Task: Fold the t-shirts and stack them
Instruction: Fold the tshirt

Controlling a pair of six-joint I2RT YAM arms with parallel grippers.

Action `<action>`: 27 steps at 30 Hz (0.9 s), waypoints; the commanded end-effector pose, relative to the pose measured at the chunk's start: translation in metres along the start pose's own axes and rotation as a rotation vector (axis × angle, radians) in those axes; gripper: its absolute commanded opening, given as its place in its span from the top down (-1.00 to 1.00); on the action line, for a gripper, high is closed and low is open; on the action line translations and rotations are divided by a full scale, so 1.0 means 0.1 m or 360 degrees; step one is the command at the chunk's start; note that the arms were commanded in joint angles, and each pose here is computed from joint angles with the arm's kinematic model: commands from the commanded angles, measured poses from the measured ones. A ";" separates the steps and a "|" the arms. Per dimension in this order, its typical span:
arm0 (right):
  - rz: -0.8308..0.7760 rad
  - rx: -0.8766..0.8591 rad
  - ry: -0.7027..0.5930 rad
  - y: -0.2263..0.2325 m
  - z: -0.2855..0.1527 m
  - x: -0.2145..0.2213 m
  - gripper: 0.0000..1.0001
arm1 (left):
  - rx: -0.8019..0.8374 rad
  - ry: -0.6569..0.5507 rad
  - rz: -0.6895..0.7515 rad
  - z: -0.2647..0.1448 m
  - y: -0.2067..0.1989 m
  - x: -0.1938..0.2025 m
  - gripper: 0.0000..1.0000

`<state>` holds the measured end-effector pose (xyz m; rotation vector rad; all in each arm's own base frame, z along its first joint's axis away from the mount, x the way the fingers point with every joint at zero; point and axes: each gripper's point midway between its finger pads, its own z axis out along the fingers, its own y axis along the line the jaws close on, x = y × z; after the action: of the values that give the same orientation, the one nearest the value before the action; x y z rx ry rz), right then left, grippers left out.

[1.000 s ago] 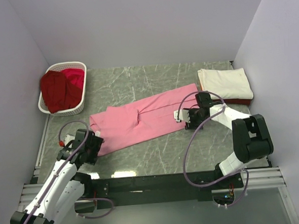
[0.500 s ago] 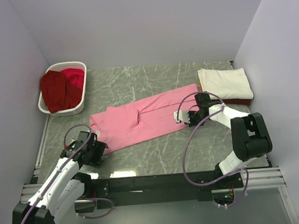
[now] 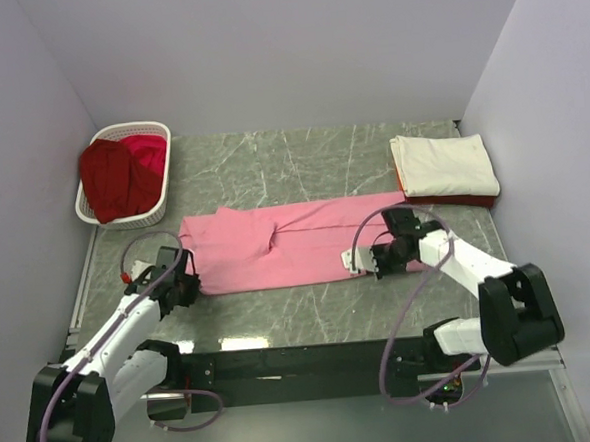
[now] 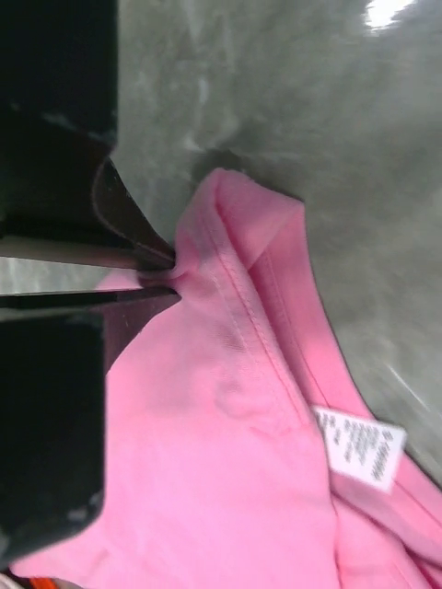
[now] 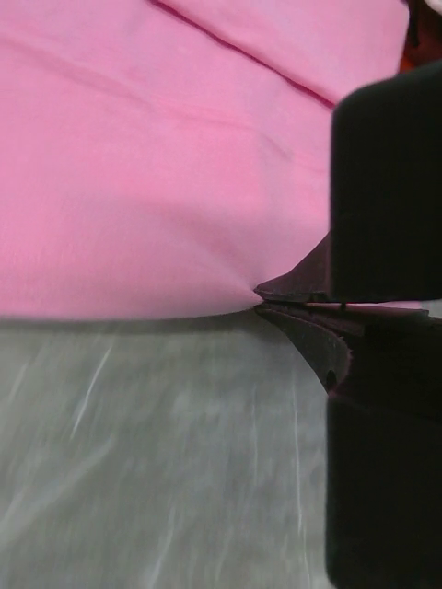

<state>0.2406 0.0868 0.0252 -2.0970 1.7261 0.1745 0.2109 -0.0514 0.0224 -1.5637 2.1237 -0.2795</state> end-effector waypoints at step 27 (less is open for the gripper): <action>0.1437 -0.0344 -0.0667 -1.50 0.15 -2.29 -0.03 | 0.1100 -0.0401 0.1268 -1.41 -1.56 -0.68 -0.81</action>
<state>0.3088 0.2950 0.1294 -1.4448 2.0709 0.8143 0.2923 -0.0511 0.2045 -0.5413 2.0214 -0.4581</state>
